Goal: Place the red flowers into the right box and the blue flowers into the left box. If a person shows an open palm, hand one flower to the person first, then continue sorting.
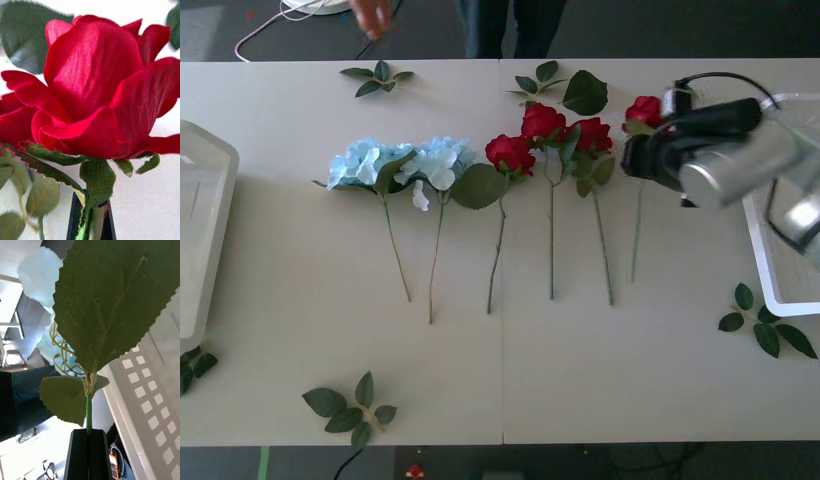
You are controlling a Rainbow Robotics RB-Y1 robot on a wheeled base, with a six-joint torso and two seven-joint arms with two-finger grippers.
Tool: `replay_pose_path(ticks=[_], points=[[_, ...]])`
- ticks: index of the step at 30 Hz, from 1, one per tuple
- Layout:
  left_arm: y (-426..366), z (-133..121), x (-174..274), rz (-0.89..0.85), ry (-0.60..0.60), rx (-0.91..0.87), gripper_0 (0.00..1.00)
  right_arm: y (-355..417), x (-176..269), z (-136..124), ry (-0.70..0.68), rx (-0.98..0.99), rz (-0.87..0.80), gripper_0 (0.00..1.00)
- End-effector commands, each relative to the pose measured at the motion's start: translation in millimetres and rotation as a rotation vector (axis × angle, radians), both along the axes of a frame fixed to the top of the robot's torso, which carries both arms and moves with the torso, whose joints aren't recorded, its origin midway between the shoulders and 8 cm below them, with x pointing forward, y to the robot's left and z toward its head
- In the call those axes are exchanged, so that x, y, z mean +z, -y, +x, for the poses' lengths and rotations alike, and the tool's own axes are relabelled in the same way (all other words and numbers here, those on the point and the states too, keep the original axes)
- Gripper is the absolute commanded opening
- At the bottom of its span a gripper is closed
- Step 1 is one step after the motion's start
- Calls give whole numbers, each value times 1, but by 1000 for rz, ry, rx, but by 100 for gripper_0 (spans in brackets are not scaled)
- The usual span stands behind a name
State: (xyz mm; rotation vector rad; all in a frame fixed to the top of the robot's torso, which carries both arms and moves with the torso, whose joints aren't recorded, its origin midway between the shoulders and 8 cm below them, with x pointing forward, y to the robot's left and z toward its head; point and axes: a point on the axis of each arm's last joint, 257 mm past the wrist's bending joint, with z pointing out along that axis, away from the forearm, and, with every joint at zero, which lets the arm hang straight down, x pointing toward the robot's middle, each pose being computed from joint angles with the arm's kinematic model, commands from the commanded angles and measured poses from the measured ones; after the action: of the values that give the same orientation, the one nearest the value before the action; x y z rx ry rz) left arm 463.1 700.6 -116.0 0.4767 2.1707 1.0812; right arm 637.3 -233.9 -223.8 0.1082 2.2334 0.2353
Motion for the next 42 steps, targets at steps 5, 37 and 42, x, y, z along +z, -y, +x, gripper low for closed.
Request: replay_pose_path(ticks=[5,37,42], points=[[4,-1,-15,-69,49,31,0,25,98,-37,290,106,36,0],[7,0,-16,-86,57,28,0,-208,393,-106,1152,597,281,0],[7,0,-16,-86,57,28,0,-216,399,-114,1178,620,288,0]])
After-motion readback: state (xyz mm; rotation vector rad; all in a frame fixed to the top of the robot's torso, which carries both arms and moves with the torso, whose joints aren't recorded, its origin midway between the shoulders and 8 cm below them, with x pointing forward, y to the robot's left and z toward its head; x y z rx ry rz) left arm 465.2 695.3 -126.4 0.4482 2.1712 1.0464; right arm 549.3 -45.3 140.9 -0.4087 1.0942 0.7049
